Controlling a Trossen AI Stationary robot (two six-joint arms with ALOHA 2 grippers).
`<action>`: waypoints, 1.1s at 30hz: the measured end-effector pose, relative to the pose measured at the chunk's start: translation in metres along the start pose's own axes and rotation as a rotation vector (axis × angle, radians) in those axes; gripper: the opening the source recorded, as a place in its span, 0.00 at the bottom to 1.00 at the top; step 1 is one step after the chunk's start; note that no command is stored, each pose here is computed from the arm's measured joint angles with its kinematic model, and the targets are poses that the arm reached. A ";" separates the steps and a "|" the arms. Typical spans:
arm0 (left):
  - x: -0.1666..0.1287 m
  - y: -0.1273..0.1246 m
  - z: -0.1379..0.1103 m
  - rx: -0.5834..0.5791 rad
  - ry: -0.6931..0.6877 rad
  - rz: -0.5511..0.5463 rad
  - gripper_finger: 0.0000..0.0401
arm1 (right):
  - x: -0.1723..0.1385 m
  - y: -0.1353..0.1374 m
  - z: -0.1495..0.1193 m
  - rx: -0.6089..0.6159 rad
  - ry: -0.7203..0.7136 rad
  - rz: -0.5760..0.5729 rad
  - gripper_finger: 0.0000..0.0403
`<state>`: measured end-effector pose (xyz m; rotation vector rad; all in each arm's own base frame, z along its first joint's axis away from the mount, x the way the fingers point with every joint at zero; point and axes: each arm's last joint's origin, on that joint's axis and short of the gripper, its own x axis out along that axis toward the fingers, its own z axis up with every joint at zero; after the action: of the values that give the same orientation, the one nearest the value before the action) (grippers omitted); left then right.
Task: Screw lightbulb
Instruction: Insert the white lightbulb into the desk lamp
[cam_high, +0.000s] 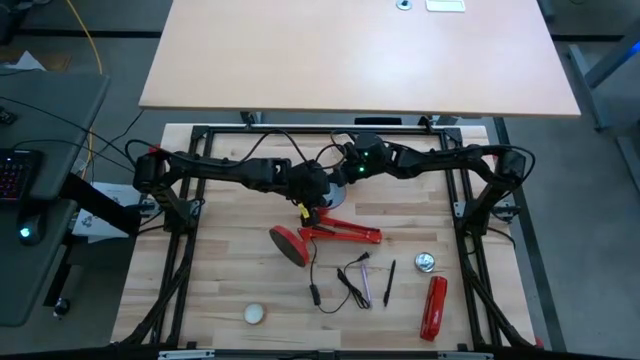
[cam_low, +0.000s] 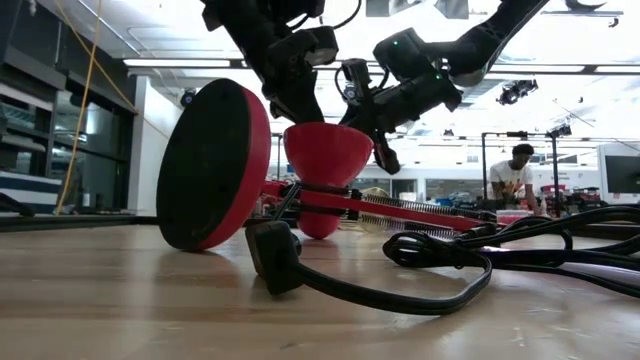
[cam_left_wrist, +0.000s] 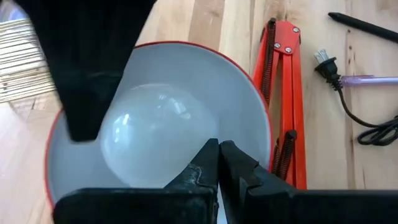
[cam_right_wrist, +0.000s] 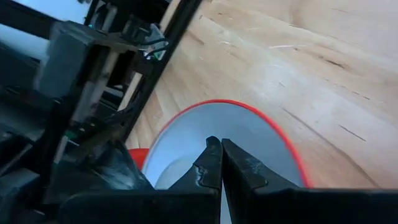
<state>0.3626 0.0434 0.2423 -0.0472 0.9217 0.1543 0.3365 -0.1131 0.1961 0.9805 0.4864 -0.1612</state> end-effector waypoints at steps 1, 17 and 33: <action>0.000 0.002 0.000 -0.003 -0.001 0.003 0.00 | -0.001 0.000 0.000 0.001 0.004 -0.007 0.00; 0.000 0.013 0.000 -0.006 -0.006 0.067 0.00 | -0.010 0.003 -0.001 0.019 0.018 -0.040 0.00; 0.002 0.027 -0.002 -0.023 0.013 0.322 0.00 | -0.026 0.012 -0.008 0.023 0.107 -0.042 0.00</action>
<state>0.3577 0.0703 0.2402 0.0798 0.9367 0.4634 0.3151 -0.1016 0.2137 1.0053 0.6051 -0.1528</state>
